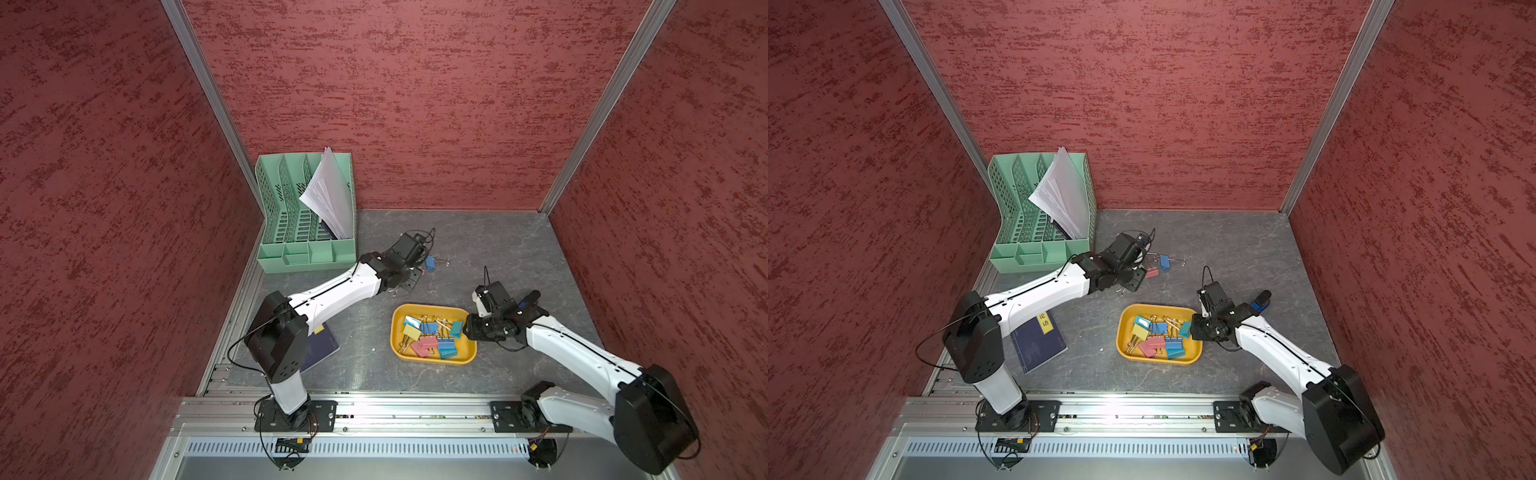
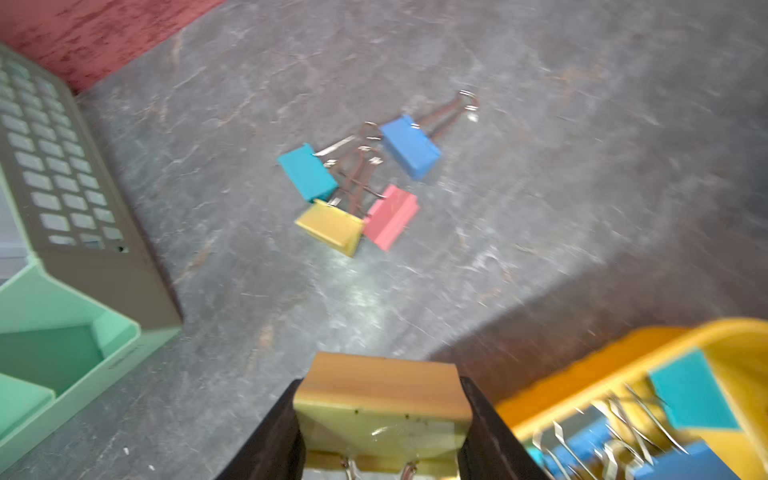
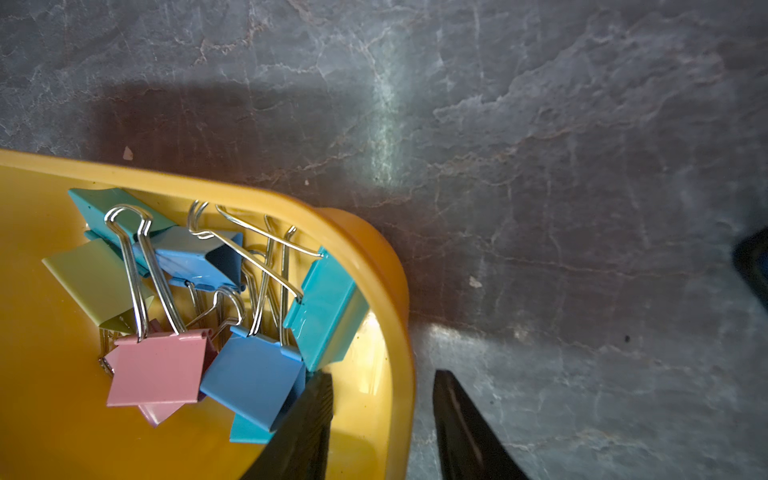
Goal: Put the binder clips in the storage box
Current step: Pick up the binder clip at the center of the board, then place the binder clip in the storage box, then pick up the binder clip at the center of the board, then place the binder clip in the storage box.
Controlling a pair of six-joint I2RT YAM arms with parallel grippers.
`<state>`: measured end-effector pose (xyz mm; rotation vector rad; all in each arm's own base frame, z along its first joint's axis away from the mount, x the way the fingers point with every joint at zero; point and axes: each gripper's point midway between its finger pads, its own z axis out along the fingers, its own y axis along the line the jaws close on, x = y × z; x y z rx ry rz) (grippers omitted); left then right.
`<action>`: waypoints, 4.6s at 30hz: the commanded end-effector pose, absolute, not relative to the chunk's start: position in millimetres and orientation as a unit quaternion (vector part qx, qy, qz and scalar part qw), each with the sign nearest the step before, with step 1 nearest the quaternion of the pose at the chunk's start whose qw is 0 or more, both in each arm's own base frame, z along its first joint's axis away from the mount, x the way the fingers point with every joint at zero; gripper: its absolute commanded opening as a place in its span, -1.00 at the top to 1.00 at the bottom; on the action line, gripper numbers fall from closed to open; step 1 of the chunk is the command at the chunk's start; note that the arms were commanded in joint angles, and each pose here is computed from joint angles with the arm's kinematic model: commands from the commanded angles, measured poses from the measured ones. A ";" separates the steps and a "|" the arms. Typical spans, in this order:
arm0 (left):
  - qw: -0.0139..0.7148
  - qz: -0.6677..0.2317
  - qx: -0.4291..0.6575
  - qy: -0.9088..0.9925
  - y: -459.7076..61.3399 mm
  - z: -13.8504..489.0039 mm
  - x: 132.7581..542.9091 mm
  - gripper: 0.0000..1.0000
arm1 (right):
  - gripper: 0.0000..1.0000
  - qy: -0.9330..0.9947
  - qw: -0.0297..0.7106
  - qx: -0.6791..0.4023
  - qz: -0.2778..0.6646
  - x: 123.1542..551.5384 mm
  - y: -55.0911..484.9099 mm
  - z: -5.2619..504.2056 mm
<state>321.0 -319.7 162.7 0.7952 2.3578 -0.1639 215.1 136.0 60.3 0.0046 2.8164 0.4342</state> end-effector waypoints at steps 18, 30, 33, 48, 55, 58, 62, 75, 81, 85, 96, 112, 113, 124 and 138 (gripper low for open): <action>0.188 -0.108 0.316 0.924 -403.0 67.4 223.4 -0.57 | 0.09 0.974 0.158 -0.008 0.161 214.2 140.2 66.4; 0.314 -0.131 0.235 0.910 -367.8 170.5 287.3 -0.99 | 0.07 0.975 0.155 -0.009 0.160 214.3 140.4 64.9; 0.330 -0.114 0.227 0.909 -339.6 177.7 318.9 -0.99 | 0.06 0.975 0.153 -0.010 0.160 214.5 140.9 64.0; 0.281 -0.091 0.310 0.904 -263.2 89.5 407.3 -1.00 | 0.04 0.977 0.146 -0.010 0.157 214.7 141.1 60.9; 0.264 -0.091 0.325 0.904 -262.9 68.5 416.4 -1.00 | 0.04 0.978 0.141 -0.009 0.153 214.3 140.7 58.2; 0.256 -0.086 0.326 0.906 -261.9 57.0 420.3 -1.00 | 0.04 0.978 0.142 -0.010 0.153 214.6 140.6 58.2; 0.247 -0.085 0.324 0.909 -261.5 46.7 426.1 -1.00 | 0.04 0.979 0.139 -0.009 0.151 215.0 140.4 57.0; 0.241 -0.081 0.326 0.910 -267.7 34.7 447.3 -1.00 | 0.05 0.980 0.133 -0.011 0.147 215.3 140.7 53.7; 0.241 -0.080 0.329 0.910 -272.2 31.8 456.7 -0.78 | 0.05 0.980 0.132 -0.011 0.146 215.3 140.4 53.3; 0.248 -0.083 0.331 0.907 -276.0 34.7 464.1 -0.48 | 0.05 0.981 0.132 -0.010 0.145 215.6 140.4 52.9; 0.268 -0.082 0.319 0.905 -268.8 49.3 453.1 -0.16 | 0.06 0.980 0.133 -0.010 0.144 215.8 139.9 53.6; 0.320 -0.049 0.354 0.877 -278.7 144.1 317.2 -0.15 | 0.06 0.979 0.136 -0.013 0.150 215.7 141.6 55.7; 0.317 -0.057 0.360 0.876 -283.7 145.9 304.2 -0.17 | 0.06 0.979 0.136 -0.012 0.149 215.6 141.1 55.3; 0.237 -0.097 0.370 0.893 -306.1 101.2 184.3 -0.18 | 0.06 0.978 0.141 -0.013 0.156 214.3 141.9 58.1; 0.361 -0.107 0.304 0.875 -311.1 169.6 227.3 -1.00 | 0.04 0.977 0.143 -0.013 0.158 214.8 142.4 60.1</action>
